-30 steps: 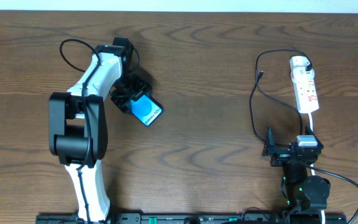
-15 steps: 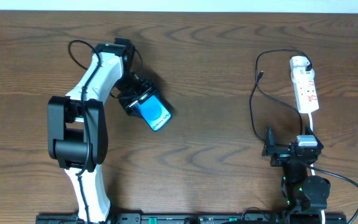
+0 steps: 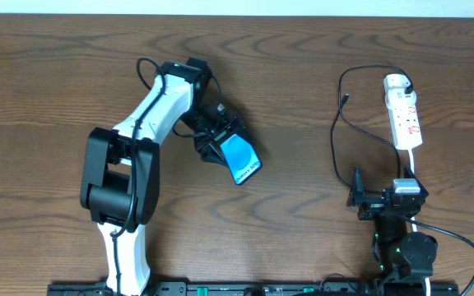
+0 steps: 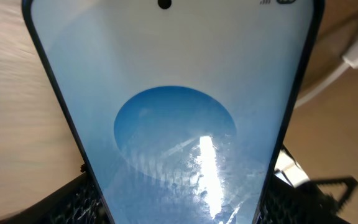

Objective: Plug charger to phone and switch on socket
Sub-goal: 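Lift the phone with the left gripper and tilt it toward center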

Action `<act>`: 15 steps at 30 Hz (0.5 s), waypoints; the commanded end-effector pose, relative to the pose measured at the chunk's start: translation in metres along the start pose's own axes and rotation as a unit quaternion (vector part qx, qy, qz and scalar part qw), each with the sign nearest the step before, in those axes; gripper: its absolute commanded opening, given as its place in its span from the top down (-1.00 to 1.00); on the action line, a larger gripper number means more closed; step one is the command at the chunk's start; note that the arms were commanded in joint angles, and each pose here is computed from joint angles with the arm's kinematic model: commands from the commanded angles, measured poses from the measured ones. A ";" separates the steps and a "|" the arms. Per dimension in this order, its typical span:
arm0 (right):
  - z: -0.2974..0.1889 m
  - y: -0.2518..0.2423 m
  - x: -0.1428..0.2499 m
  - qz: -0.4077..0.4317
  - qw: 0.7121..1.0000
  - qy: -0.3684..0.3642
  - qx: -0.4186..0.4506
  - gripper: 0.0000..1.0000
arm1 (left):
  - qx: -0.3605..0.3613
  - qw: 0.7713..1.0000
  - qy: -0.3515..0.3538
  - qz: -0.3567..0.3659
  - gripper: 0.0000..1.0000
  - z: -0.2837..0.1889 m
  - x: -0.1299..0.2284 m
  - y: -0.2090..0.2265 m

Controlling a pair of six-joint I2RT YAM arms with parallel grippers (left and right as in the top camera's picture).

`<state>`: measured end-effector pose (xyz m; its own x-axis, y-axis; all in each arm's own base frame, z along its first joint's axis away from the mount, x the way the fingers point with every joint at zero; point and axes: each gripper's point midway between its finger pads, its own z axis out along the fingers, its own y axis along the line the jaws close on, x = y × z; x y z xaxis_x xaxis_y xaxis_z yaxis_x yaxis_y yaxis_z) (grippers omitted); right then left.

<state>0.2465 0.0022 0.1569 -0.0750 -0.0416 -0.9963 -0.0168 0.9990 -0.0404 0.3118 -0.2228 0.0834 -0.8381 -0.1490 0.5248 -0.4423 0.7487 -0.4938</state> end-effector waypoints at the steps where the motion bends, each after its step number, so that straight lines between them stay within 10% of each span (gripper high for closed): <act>1: 0.000 0.005 0.000 -0.008 1.000 -0.001 -0.012 -0.98 | 0.060 0.997 0.036 0.027 -0.42 -0.003 0.022 -0.027; 15: 0.000 0.005 0.000 -0.008 1.000 -0.001 -0.012 -0.98 | 0.093 0.994 0.052 0.038 -0.41 -0.003 0.028 -0.042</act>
<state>0.2465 0.0022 0.1569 -0.0750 -0.0416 -0.9963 -0.0168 0.9990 -0.0404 0.3088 -0.2522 0.1045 -0.8290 -0.0548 0.5566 -0.4502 0.6558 -0.6060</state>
